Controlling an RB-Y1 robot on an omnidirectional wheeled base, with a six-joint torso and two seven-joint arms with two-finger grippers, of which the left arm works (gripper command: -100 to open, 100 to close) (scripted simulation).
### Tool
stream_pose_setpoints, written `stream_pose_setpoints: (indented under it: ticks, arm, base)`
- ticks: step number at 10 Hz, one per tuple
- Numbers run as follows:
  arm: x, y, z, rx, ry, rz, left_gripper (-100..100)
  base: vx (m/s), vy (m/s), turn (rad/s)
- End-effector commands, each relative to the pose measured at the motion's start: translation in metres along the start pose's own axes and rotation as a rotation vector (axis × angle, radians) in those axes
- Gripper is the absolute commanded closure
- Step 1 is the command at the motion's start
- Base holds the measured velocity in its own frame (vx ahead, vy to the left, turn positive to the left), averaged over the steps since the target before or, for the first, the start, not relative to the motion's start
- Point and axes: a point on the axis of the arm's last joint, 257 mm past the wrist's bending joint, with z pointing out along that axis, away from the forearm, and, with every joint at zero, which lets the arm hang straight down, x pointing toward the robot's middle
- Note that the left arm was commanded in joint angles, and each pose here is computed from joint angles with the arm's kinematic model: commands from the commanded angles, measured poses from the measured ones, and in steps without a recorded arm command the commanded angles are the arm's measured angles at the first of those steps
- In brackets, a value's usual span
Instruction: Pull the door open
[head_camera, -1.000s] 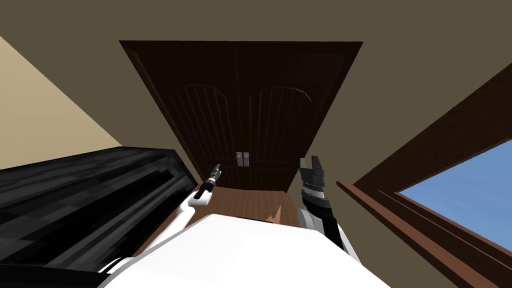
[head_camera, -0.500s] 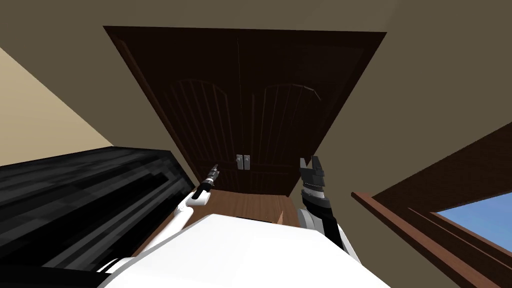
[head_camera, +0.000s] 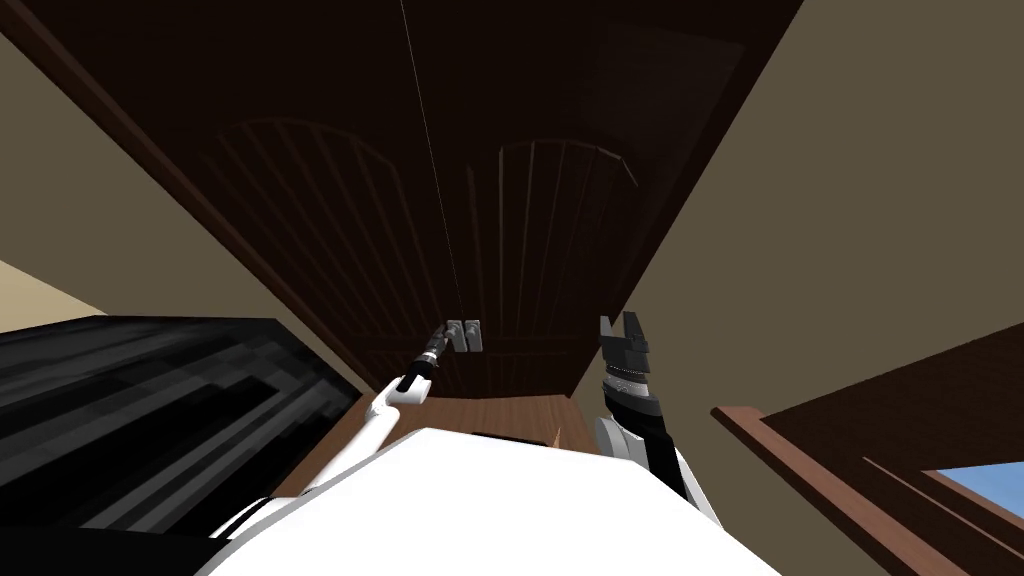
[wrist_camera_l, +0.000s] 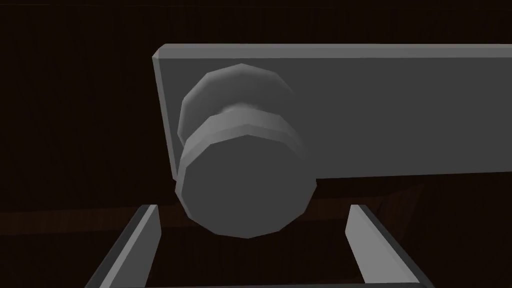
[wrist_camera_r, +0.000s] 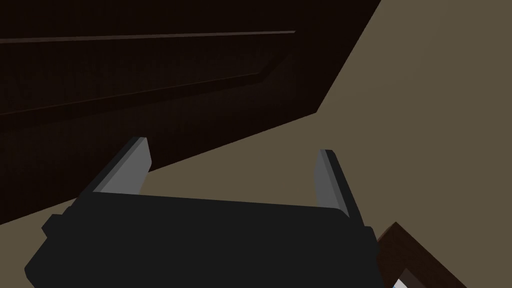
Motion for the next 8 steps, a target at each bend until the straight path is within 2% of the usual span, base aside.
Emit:
stream_pose_setpoints:
  ticks: [1, 6, 7, 8]
  arm:
    - [-0.002, 0.001, -0.0005, -0.003, -0.003, 0.001, 100]
    - [-0.002, 0.001, -0.0005, -0.003, -0.003, 0.001, 100]
    - [-0.017, 0.005, -0.0066, -0.016, -0.021, 0.01, -100]
    - [-0.018, 0.006, -0.0076, -0.017, -0.021, 0.01, -100]
  base:
    - [-0.01, 0.004, 0.025]
    - [-0.022, 0.014, 0.0]
    - [-0.135, 0.081, 0.153]
    - [-0.174, 0.107, 0.114]
